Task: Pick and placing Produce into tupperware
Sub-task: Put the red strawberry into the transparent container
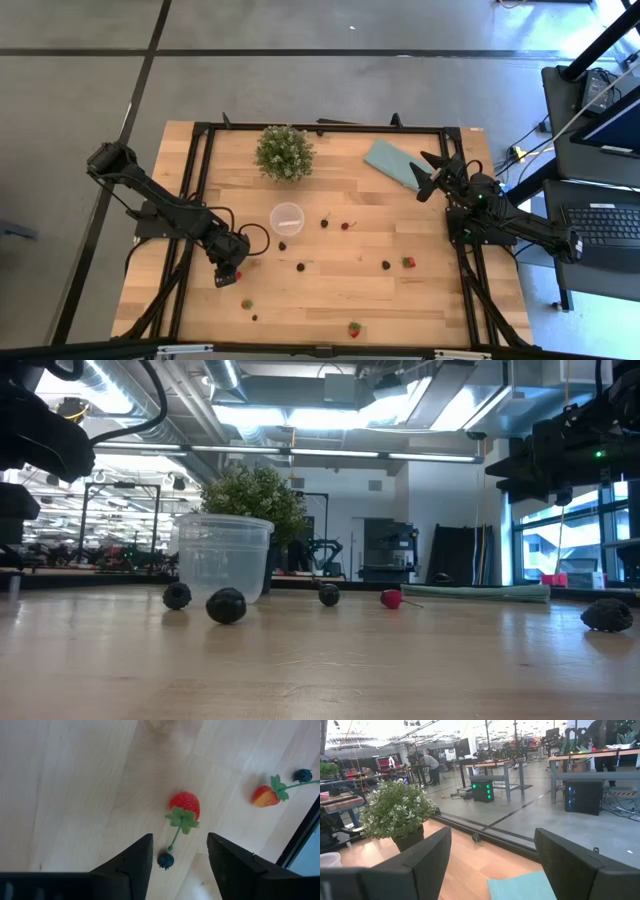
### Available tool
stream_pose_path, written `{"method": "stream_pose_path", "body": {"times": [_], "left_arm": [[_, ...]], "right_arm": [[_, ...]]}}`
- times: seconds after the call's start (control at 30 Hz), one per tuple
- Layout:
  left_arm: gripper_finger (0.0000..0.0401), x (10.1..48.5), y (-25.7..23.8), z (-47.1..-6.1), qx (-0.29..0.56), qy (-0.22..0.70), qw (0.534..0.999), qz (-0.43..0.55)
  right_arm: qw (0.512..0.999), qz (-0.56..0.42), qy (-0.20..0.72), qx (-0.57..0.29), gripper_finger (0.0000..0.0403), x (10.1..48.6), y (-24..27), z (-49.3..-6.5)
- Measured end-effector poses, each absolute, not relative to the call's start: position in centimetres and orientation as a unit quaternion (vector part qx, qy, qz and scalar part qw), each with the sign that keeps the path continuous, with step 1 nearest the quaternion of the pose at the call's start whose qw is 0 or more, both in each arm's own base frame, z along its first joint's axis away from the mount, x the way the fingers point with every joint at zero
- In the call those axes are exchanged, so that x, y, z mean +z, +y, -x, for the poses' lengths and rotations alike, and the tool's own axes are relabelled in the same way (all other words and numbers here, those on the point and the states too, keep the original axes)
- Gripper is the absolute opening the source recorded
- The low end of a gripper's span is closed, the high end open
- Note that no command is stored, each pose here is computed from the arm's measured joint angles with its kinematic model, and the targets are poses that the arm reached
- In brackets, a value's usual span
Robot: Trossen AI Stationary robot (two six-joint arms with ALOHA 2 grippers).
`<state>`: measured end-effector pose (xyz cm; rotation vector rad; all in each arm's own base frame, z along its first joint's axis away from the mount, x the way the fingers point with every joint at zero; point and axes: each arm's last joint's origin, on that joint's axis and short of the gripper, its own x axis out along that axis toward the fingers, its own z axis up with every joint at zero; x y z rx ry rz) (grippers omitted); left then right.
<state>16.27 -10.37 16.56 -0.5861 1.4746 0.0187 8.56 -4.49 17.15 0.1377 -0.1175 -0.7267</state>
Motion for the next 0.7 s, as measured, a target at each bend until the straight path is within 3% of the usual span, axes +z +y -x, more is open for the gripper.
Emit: {"method": "stream_pose_path", "body": {"times": [0.7], "left_arm": [[0.0155,15.97,-10.51,-16.38,0.016,0.678,0.686,0.264]], "right_arm": [[0.931,-0.068,-0.058,-0.355,0.0288,17.14,-4.49,-8.56]]}}
